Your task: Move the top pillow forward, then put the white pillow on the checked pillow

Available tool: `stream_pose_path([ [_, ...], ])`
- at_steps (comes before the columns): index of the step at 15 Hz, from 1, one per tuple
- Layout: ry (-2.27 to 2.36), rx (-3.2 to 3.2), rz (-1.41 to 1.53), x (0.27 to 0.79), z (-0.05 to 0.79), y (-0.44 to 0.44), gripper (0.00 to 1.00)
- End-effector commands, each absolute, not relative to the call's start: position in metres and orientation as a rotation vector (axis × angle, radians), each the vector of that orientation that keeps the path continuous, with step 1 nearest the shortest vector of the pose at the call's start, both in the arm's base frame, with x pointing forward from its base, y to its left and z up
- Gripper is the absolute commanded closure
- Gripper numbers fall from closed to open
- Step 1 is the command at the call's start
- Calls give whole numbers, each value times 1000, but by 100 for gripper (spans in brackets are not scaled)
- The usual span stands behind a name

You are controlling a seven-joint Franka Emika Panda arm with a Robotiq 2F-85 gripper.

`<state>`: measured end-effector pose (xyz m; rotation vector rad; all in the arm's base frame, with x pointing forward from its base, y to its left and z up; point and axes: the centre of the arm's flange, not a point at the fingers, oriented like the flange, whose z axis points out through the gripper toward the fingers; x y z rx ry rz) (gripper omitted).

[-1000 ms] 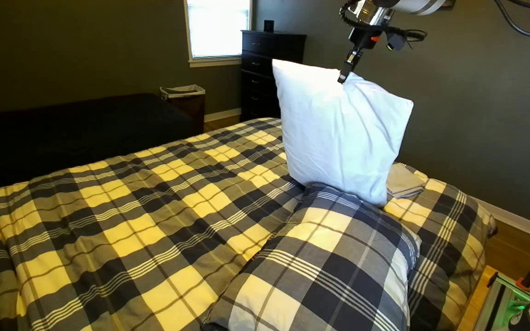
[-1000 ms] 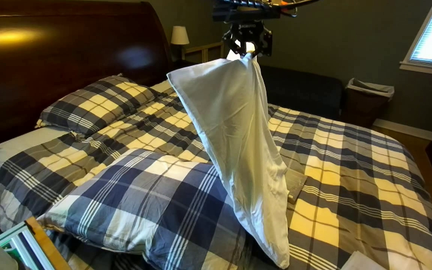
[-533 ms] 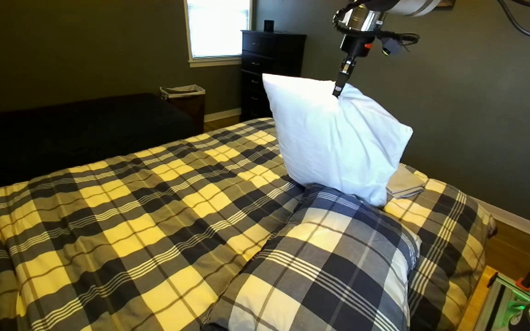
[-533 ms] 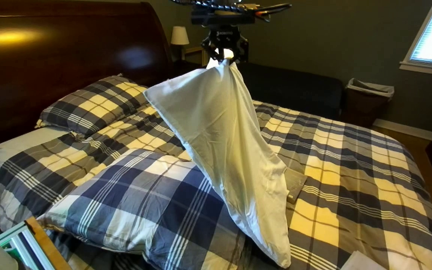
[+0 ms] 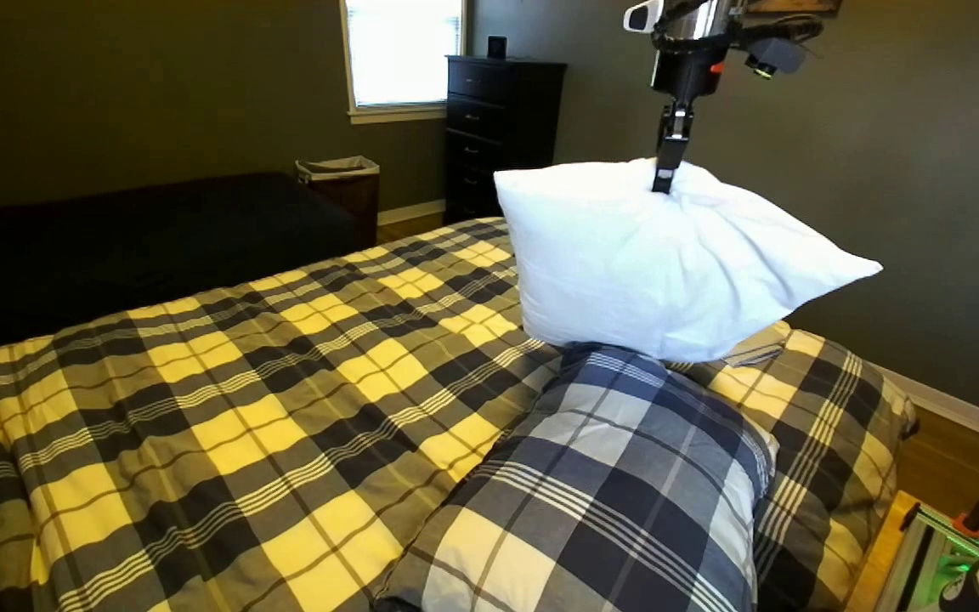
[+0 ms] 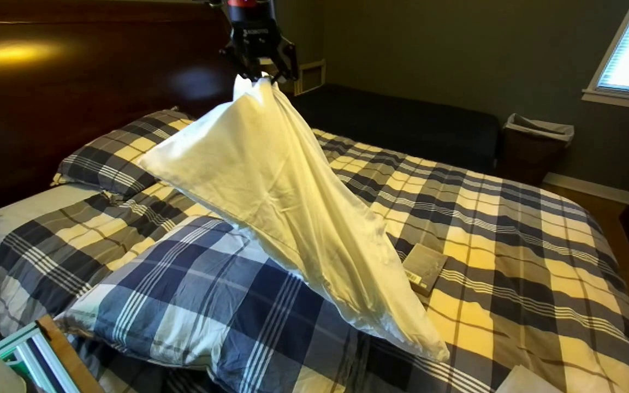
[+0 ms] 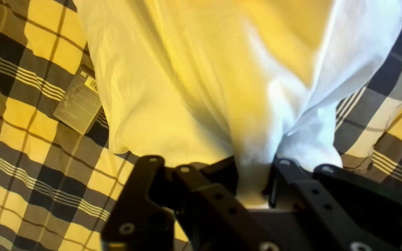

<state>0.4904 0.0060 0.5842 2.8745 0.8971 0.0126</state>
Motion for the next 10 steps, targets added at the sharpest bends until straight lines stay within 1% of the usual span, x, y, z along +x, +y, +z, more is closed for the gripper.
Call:
stream_pose_path([
  [1,923,2912,-19,445,612,36,98],
  [6,814,2962,-71,412,614,67,98],
  [10,832,3012,-85,403,601,92,98],
])
